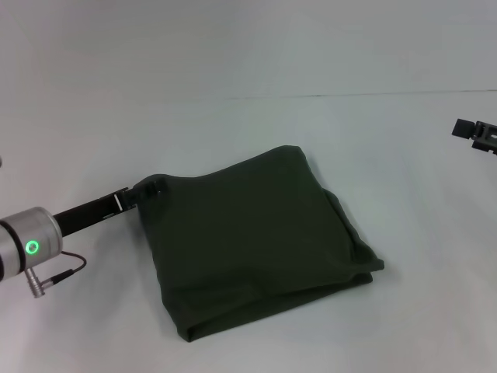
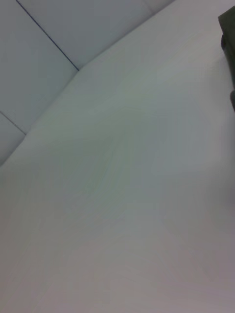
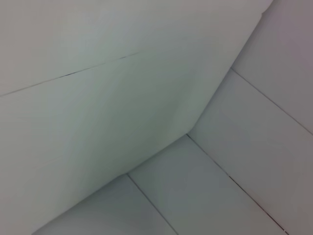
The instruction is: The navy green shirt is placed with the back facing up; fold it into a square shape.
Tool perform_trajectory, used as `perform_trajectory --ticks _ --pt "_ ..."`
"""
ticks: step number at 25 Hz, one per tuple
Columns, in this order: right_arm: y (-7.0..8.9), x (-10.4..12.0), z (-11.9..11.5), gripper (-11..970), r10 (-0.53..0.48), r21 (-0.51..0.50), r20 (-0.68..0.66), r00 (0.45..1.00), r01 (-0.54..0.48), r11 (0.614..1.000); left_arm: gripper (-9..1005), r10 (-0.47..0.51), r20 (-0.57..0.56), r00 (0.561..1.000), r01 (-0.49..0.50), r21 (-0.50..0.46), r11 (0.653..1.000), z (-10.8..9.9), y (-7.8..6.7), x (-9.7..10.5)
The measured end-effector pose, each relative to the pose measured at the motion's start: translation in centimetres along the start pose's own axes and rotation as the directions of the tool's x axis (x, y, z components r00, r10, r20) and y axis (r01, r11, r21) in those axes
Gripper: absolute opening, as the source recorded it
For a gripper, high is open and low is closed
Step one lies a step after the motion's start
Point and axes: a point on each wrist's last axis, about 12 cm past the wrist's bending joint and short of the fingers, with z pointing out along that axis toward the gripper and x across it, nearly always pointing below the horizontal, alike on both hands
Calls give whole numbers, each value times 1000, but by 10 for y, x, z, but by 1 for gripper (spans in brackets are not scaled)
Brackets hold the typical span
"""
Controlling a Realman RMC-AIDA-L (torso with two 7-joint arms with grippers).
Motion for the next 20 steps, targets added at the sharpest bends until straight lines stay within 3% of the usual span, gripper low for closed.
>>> perform_trajectory --ticks 14,20 --pt "0 2 0 921 6 0 1 1000 -6 1000 904 11 -11 1000 -11 -3 1000 9 -6 -2" --pt "0 2 0 920 6 0 1 1000 -6 1000 769 28 -31 999 -28 6 1000 12 -10 -3"
